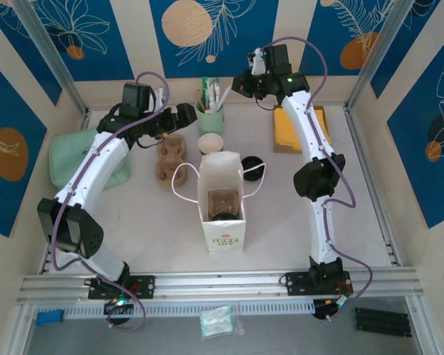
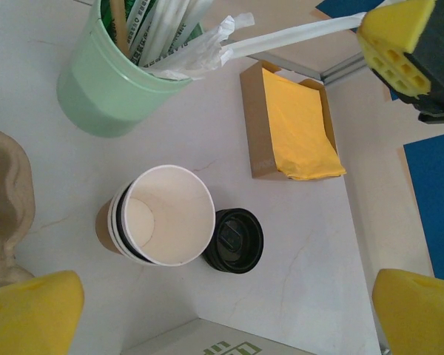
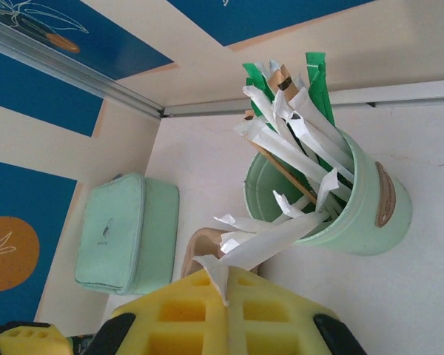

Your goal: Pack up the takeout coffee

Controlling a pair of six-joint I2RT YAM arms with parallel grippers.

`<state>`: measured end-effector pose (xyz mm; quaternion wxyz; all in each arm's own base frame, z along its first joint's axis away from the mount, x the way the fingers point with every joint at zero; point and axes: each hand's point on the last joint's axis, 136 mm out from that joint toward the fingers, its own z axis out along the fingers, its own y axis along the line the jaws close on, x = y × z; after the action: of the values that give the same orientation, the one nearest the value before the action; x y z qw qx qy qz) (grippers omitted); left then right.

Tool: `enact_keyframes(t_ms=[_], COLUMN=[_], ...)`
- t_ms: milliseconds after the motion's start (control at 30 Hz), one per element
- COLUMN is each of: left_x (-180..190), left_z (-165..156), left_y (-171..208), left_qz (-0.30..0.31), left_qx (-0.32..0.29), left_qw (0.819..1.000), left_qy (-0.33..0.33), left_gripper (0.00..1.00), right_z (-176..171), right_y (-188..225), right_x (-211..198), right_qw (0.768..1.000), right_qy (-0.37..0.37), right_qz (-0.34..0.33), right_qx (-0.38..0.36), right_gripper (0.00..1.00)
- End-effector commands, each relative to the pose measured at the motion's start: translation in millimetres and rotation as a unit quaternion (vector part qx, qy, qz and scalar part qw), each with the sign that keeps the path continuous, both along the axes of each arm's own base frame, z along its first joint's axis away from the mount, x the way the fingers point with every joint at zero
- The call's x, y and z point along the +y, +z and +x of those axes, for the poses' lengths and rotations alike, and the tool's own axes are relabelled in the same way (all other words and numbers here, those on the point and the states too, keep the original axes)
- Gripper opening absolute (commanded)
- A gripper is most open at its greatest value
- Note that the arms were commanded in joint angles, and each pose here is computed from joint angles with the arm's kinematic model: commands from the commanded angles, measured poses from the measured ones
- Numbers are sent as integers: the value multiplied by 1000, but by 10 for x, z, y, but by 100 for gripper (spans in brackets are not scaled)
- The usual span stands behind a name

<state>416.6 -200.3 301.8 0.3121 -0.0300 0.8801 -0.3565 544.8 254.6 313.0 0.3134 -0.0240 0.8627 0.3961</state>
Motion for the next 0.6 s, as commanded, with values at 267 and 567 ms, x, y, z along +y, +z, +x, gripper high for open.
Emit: enact_keyframes(t_ms=[267,567], left_x=[39,96], left_z=[-24,-137], left_y=[205,350], left_qz=[-5,4], left_qx=[-20,-33], left_qw=[1000,999], left_qy=[-4,-4], left_gripper=[99,99], right_z=[-518,-1095], right_y=[835,1475], right_x=[-215,-340], right_qw=[998,993], right_qy=[-2,3], right_qz=[-7,2], right_qx=[-64,-116], right_gripper=[0,0])
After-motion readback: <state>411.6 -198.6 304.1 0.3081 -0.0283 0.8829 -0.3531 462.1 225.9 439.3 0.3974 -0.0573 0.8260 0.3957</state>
